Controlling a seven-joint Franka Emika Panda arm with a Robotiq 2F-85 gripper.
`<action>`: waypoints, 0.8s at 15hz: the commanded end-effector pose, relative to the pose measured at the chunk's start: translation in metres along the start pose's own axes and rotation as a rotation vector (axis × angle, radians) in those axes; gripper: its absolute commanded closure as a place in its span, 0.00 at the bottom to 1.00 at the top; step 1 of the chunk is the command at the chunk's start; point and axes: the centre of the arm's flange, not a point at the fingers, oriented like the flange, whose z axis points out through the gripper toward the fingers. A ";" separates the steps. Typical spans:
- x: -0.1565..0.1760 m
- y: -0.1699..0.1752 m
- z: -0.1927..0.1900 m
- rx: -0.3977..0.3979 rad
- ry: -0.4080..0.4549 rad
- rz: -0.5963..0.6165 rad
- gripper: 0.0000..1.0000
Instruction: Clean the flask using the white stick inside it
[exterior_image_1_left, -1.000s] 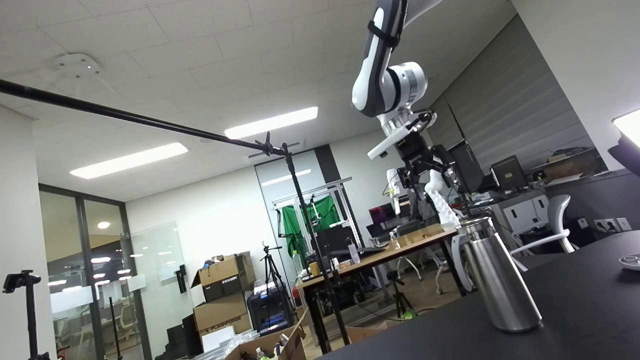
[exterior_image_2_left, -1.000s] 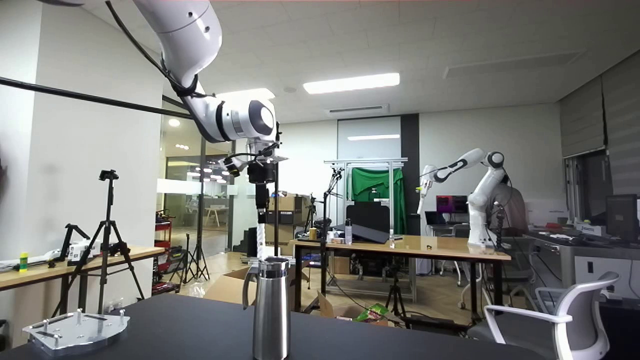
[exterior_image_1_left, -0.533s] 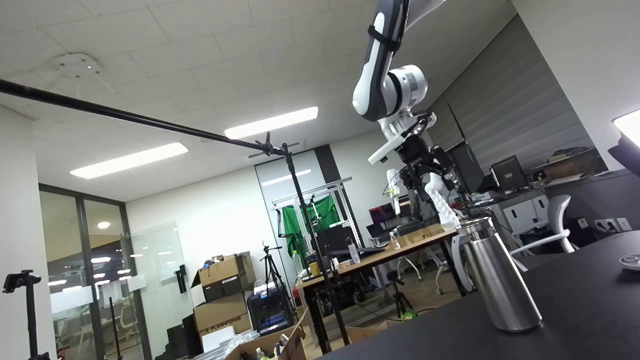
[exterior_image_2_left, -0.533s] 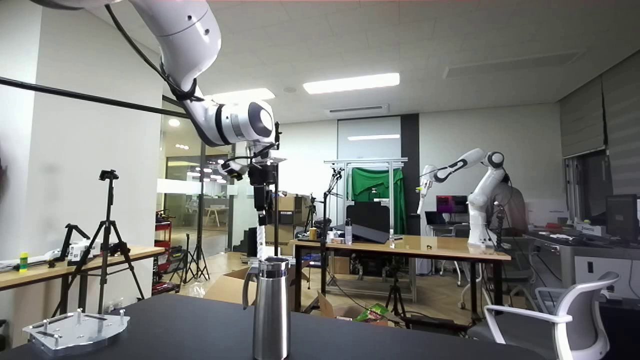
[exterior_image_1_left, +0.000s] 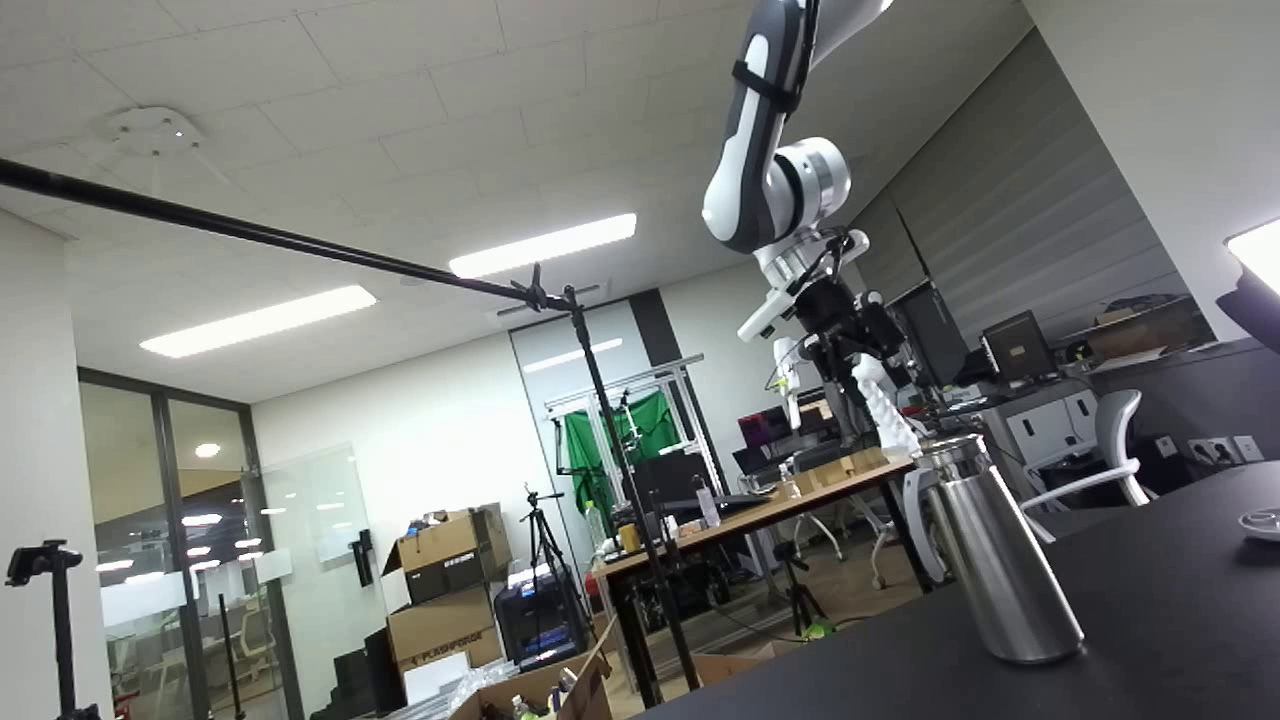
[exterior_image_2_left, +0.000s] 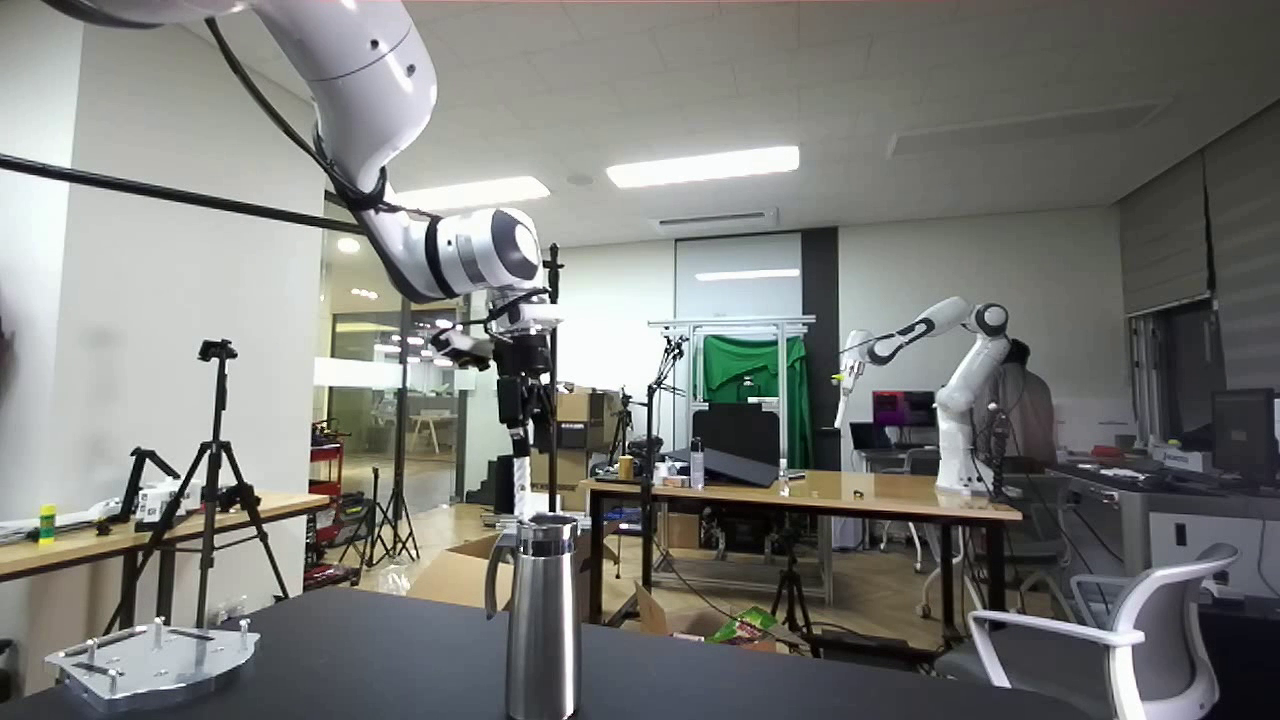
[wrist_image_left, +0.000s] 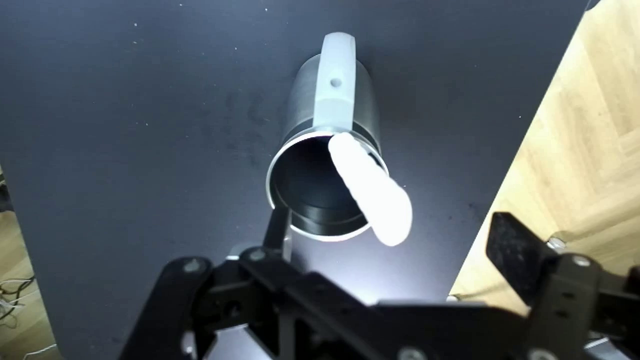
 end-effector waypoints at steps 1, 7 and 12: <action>-0.005 -0.011 0.006 -0.025 0.007 0.029 0.00; -0.016 -0.015 0.018 -0.035 0.004 0.004 0.40; -0.018 -0.013 0.018 -0.041 -0.002 -0.022 0.75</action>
